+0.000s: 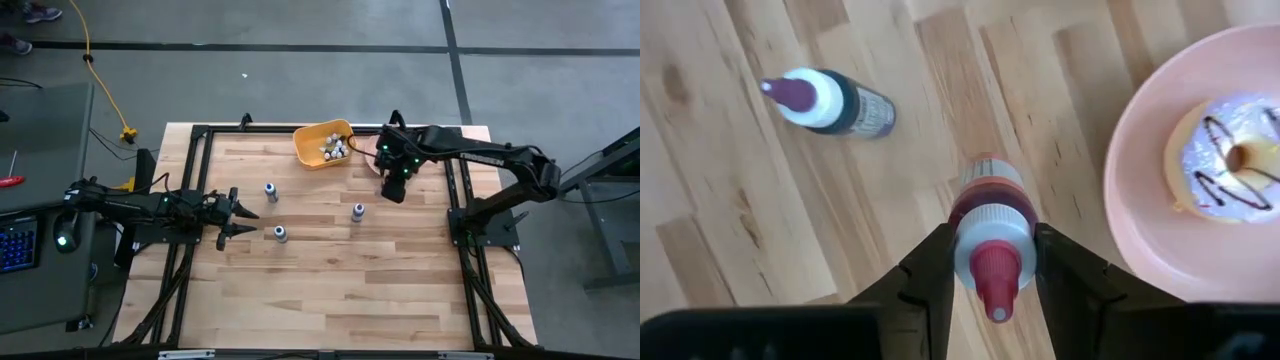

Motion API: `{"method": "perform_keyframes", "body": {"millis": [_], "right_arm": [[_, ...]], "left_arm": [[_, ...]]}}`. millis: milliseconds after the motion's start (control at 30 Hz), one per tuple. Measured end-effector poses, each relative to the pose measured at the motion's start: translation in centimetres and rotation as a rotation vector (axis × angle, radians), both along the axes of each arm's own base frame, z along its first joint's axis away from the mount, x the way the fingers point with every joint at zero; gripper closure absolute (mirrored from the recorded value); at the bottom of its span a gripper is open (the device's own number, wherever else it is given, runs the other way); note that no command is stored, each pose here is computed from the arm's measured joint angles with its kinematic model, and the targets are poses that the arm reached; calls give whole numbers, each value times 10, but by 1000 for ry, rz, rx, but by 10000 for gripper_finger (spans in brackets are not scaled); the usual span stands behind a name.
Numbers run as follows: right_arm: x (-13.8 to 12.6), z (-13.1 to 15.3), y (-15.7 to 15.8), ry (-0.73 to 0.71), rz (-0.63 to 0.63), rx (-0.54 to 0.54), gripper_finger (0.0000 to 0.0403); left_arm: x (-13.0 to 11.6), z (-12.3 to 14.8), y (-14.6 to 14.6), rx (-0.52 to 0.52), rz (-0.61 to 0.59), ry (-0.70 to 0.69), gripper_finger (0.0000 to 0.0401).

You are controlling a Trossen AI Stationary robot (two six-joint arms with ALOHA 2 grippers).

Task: Pick & Place food coloring
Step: Put the large pink food coloring bottle into the yellow bin

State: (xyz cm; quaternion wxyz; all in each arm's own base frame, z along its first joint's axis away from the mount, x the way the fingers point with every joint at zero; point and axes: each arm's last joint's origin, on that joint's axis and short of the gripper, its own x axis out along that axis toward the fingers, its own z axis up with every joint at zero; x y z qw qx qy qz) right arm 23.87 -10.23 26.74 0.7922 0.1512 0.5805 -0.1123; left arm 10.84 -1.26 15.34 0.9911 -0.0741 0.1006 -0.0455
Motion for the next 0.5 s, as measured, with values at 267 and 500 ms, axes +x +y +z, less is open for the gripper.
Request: {"method": "perform_keyframes", "body": {"millis": [267,500], "right_arm": [[-12,19,6,-81,-20,-22,294],[-7,50,5,-165,-15,-80,294]], "left_arm": [[0,0,0,0,0,0,238],[0,0,0,0,0,0,238]]}}
